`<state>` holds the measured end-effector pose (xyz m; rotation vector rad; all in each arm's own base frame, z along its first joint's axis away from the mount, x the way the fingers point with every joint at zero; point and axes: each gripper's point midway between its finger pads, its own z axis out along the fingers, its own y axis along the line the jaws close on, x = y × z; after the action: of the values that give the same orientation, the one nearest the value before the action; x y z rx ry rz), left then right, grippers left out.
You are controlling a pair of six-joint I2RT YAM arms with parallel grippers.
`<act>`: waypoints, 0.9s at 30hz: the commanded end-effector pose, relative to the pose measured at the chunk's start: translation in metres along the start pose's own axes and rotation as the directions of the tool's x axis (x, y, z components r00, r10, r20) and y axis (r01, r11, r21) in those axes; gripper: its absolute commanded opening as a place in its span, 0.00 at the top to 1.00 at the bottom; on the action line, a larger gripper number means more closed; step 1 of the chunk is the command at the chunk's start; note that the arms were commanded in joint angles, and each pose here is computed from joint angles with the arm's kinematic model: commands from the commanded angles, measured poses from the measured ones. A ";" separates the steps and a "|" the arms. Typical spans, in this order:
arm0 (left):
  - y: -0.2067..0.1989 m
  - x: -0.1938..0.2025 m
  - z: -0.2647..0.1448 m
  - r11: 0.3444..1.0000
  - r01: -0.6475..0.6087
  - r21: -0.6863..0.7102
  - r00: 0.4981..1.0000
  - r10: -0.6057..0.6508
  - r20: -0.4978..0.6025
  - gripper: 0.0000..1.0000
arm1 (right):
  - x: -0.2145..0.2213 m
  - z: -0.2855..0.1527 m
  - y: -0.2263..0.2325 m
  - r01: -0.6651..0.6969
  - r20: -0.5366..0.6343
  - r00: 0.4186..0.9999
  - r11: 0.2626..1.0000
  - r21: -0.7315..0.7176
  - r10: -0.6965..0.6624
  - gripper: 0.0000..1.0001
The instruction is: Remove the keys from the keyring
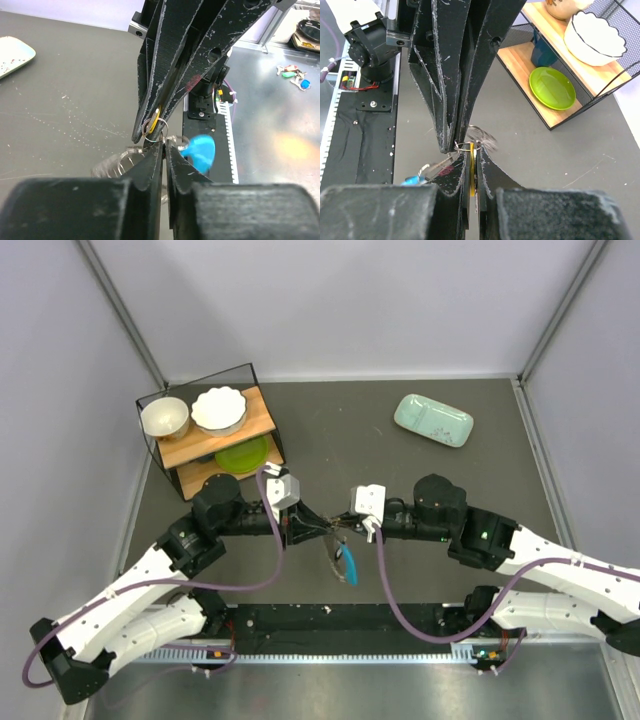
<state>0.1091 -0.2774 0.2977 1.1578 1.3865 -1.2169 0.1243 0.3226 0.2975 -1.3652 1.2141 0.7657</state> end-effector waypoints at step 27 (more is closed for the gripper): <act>-0.029 -0.031 -0.004 0.985 -0.106 0.136 0.992 0.095 0.085 1.00 | -0.003 0.002 -0.032 -0.007 -0.027 1.000 0.988 0.155 0.011 1.00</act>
<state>0.1091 -0.2790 0.2953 1.1799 1.3641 -1.2203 0.1336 0.3185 0.2864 -1.3421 1.2950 0.7181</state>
